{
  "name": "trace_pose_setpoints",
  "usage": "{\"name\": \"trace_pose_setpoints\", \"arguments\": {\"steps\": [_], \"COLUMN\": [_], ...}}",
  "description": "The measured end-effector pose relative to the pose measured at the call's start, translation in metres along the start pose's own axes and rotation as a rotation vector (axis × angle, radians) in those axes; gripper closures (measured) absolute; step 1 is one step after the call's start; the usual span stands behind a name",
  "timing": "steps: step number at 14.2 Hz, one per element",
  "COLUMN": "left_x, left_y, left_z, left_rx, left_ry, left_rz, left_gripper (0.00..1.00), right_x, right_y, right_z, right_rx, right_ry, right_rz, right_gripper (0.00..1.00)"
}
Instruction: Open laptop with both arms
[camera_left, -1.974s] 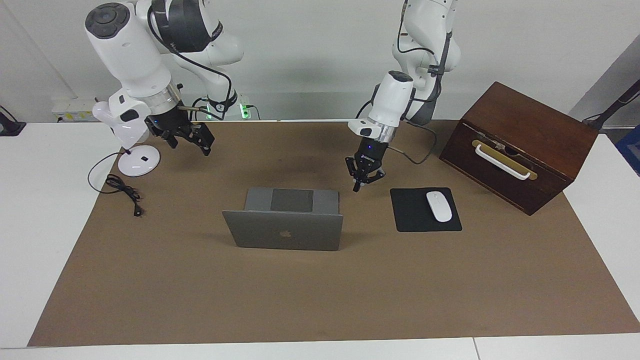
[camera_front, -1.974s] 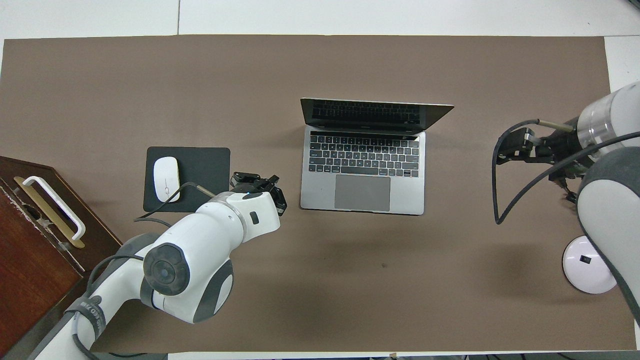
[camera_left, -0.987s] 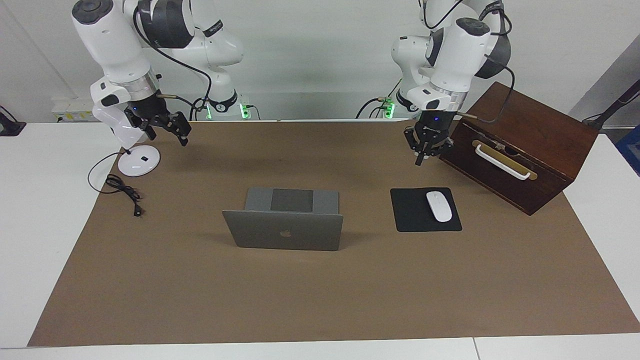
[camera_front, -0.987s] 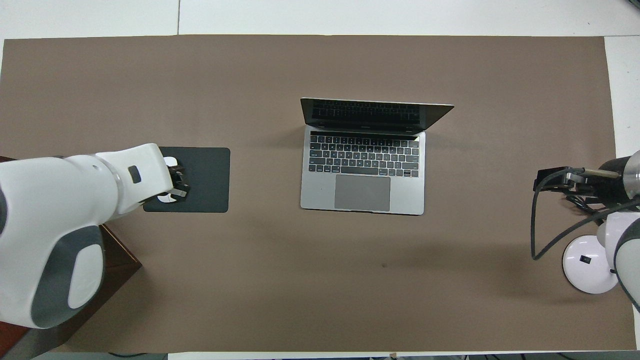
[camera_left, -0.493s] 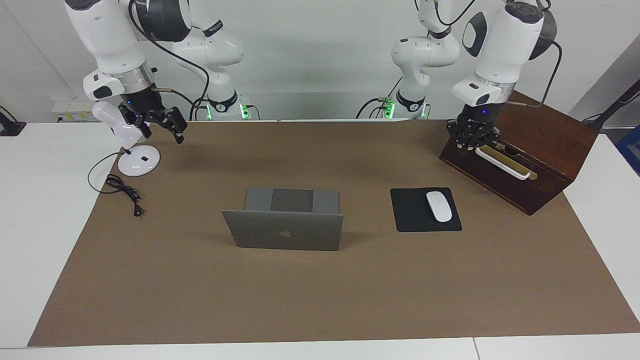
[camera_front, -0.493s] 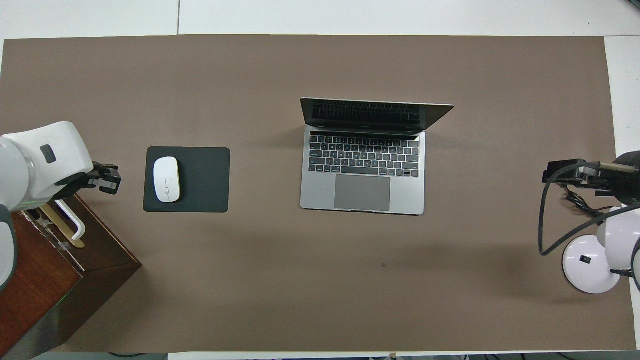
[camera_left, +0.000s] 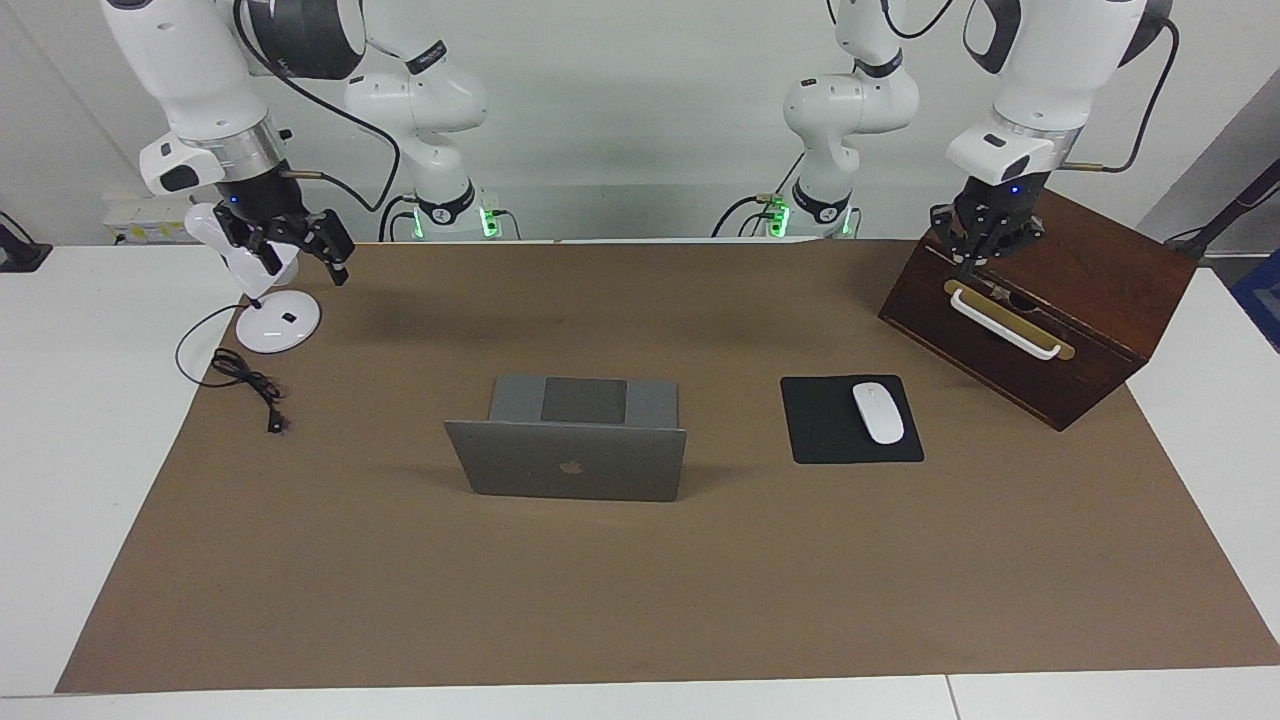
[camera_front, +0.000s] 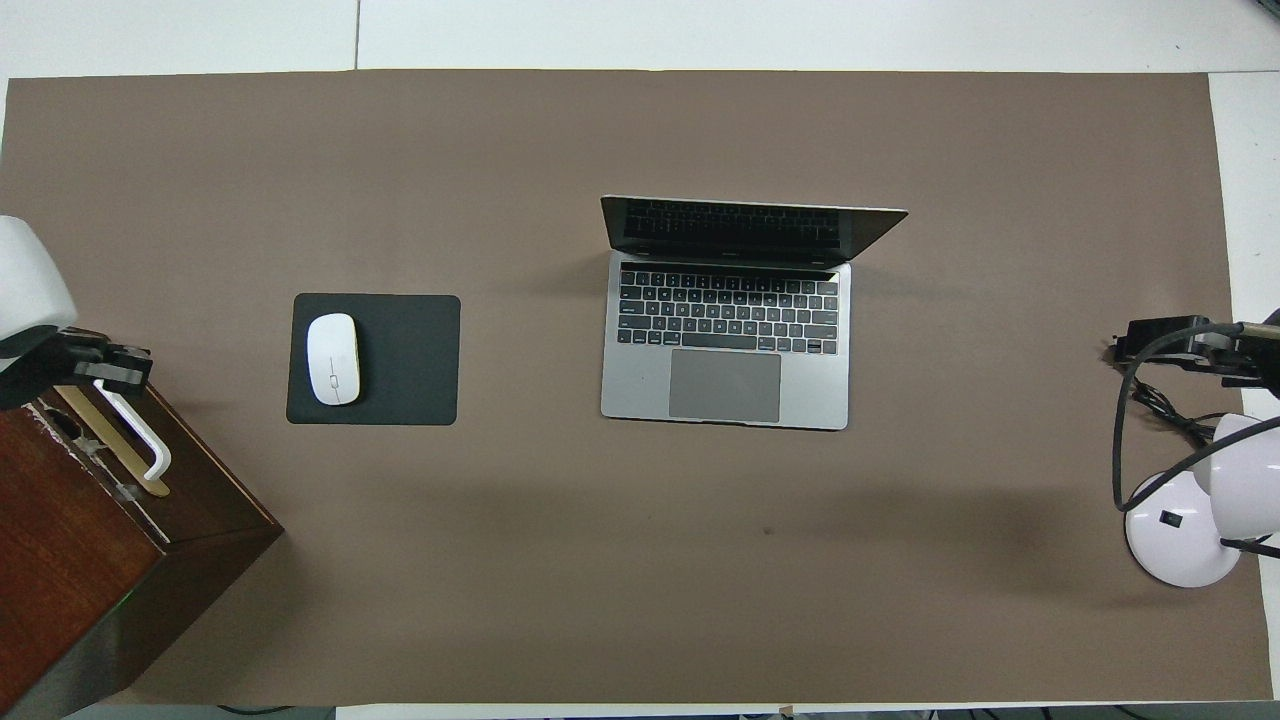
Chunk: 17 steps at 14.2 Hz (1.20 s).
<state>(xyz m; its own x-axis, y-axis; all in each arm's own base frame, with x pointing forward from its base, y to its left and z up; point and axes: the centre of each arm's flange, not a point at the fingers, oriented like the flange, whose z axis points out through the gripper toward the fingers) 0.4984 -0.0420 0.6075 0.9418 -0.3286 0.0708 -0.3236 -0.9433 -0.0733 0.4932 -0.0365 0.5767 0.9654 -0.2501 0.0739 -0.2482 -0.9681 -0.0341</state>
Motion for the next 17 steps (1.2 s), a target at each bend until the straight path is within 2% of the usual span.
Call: {"name": "trace_pose_setpoints", "arguments": {"steps": [4, 7, 10, 13, 17], "left_x": [0.000, 0.002, 0.000, -0.001, 0.001], "left_y": [-0.006, -0.005, -0.013, -0.019, -0.017], "left_z": [-0.011, -0.010, -0.010, -0.010, -0.013], "left_rx": [-0.009, -0.012, -0.011, -0.009, -0.023], "left_ry": [-0.020, -0.022, -0.023, -0.014, -0.004], "left_rz": [-0.102, -0.142, -0.168, -0.207, -0.267], "left_gripper": [0.99, 0.71, 0.37, 0.03, 0.00], "right_x": [0.000, 0.000, 0.001, 0.001, 0.001], "right_y": [0.001, 0.002, 0.002, 0.003, 0.004], "right_z": [-0.002, -0.004, -0.004, -0.004, -0.004], "right_rx": [-0.002, -0.002, -0.002, -0.005, -0.020], "right_ry": [-0.007, -0.007, -0.008, -0.007, -0.005], "right_rz": [0.001, 0.005, -0.006, -0.095, -0.164], "right_gripper": [0.00, 0.00, 0.00, 0.00, 0.00]}}
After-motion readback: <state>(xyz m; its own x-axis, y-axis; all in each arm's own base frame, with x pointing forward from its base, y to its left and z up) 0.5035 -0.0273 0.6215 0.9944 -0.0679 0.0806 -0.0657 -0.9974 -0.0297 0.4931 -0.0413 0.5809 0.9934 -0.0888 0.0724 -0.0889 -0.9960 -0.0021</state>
